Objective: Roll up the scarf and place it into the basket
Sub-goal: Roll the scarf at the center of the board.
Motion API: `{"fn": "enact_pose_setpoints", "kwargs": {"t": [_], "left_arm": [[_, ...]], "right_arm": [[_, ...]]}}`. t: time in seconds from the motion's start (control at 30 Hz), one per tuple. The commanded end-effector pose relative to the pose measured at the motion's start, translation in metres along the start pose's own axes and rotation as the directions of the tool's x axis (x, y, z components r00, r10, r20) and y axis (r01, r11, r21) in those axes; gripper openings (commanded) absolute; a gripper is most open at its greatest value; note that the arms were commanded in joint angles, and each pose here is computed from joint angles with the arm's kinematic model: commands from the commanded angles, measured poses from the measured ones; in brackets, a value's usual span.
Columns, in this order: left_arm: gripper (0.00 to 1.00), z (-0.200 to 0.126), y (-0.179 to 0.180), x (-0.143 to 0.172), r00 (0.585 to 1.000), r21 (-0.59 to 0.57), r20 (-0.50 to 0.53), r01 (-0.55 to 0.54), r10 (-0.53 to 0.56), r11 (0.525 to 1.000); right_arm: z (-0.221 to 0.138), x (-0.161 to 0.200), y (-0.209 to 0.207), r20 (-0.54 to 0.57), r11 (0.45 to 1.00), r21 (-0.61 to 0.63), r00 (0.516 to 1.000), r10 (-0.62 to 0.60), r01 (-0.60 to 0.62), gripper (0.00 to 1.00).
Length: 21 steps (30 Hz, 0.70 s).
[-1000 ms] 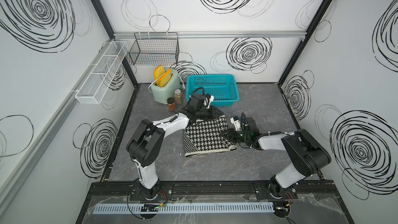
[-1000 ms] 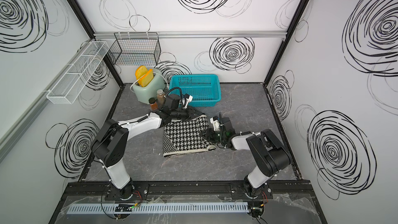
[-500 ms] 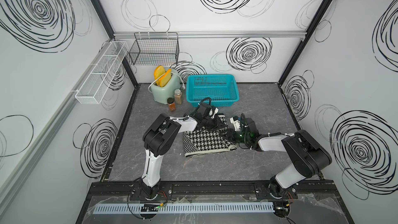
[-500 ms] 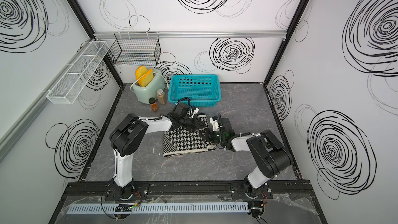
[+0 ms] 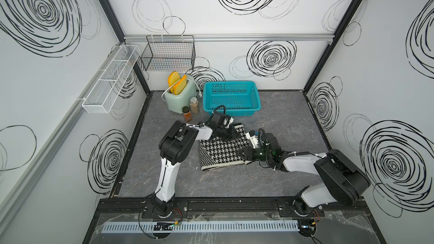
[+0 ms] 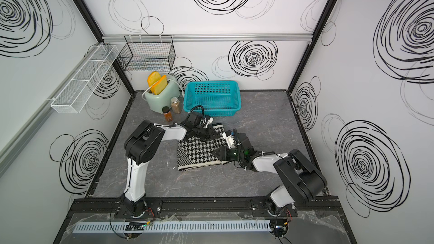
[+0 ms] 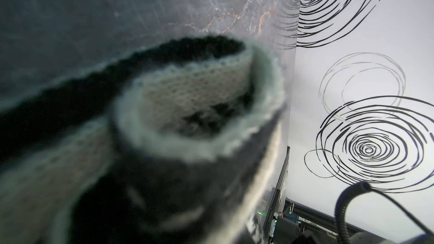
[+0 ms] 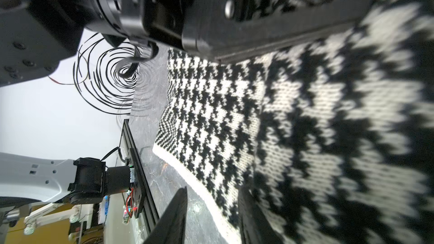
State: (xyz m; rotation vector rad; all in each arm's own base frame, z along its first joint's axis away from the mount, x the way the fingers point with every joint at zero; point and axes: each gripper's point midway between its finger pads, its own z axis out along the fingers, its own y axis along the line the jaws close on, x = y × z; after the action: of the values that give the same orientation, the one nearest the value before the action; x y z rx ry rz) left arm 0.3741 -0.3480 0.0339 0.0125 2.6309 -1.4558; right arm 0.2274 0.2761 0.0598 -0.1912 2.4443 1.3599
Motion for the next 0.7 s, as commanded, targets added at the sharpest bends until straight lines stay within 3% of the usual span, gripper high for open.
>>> {"fn": "enact_pose_setpoints", "kwargs": {"t": [0.0, 0.17, 0.37, 0.57, 0.67], "left_arm": [[0.16, 0.004, 0.03, -0.001, 0.998, -0.05, 0.016, 0.064, -0.063, 0.997], [0.16, 0.005, 0.025, -0.007, 0.998, -0.043, 0.022, 0.06, -0.059, 0.997], [0.16, 0.004, 0.023, -0.008, 0.999, -0.043, 0.019, 0.042, -0.041, 0.998], [0.17, 0.0, 0.013, -0.011, 0.999, -0.022, 0.034, 0.022, -0.021, 1.0], [0.17, -0.001, 0.011, -0.012, 0.999, -0.013, 0.04, 0.017, -0.016, 1.0]], "right_arm": [[0.008, 0.026, -0.015, -0.058, 0.996, -0.018, 0.994, 0.09, -0.091, 0.35], [0.007, 0.026, -0.016, -0.052, 0.994, -0.026, 0.993, 0.102, -0.103, 0.37], [-0.033, -0.031, 0.024, 0.046, 1.0, 0.017, 0.999, -0.007, 0.006, 0.53], [-0.084, -0.061, -0.032, 0.171, 0.99, 0.122, 0.984, 0.045, -0.066, 0.66], [-0.08, -0.064, -0.049, 0.129, 0.994, 0.095, 0.99, 0.047, -0.06, 0.67]]}}
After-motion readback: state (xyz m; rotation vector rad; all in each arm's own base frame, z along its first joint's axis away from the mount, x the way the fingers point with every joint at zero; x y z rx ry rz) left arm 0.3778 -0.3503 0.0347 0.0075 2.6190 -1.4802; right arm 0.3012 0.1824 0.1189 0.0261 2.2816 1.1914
